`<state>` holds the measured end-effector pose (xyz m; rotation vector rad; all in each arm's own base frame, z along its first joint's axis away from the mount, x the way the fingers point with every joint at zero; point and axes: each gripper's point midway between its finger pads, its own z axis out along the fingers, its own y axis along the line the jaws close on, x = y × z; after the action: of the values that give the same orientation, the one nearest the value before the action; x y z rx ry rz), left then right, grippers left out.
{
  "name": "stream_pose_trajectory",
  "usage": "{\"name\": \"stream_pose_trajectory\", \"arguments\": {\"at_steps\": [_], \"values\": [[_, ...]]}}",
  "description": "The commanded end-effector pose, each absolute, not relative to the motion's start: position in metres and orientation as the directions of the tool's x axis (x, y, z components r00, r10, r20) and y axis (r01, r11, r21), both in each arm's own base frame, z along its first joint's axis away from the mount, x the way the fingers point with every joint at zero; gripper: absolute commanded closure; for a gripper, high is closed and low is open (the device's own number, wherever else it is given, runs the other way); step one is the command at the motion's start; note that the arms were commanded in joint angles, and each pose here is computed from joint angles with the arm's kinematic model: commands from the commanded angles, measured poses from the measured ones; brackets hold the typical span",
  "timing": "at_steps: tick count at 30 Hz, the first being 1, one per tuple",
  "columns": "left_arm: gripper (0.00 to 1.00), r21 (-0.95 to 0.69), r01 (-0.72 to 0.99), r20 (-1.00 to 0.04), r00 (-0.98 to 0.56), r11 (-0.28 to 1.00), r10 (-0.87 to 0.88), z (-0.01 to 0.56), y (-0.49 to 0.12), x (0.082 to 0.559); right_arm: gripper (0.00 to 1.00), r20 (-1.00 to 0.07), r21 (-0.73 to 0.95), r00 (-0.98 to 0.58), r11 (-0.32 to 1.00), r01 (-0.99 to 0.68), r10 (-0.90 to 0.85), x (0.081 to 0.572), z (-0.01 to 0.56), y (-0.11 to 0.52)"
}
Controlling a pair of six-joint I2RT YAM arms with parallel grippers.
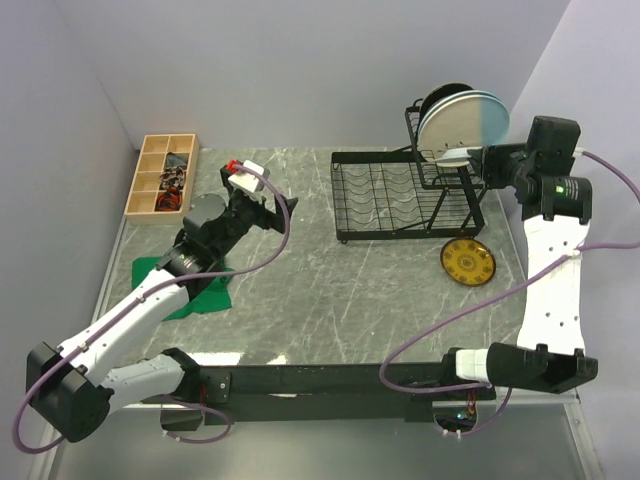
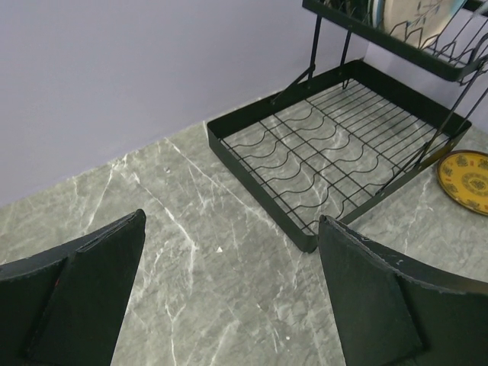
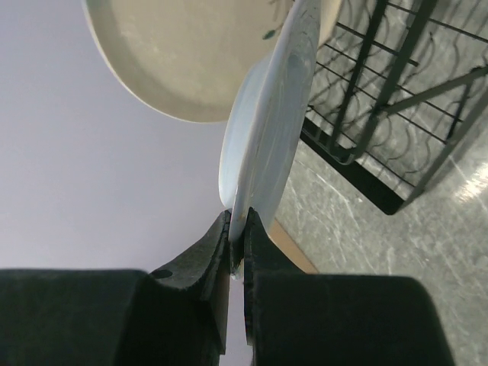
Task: Load the plates into the dish rack
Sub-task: Insert the plate into the dish rack
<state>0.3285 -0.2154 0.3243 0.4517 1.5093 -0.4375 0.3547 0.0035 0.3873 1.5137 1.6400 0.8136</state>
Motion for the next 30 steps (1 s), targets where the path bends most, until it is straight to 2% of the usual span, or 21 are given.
{"name": "stream_pose_trajectory", "arguments": {"at_steps": [1, 16, 30], "values": [[0.01, -0.01, 0.534, -0.997, 0.059, 0.845, -0.05, 0.347, -0.216, 0.337, 1.0, -0.093, 0.925, 0.04, 0.072, 0.373, 0.995, 0.371, 0.444, -0.005], [0.01, 0.0, 0.525, -0.999, 0.031, 0.851, -0.019, 0.343, -0.219, 0.361, 1.0, -0.04, 0.882, 0.12, -0.021, 0.472, 0.992, 0.406, 0.418, -0.021], [0.0, -0.028, 0.516, -0.999, 0.005, 0.856, -0.036, 0.338, -0.219, 0.363, 1.0, -0.028, 0.859, 0.135, -0.045, 0.509, 0.99, 0.428, 0.4, -0.026]]}}
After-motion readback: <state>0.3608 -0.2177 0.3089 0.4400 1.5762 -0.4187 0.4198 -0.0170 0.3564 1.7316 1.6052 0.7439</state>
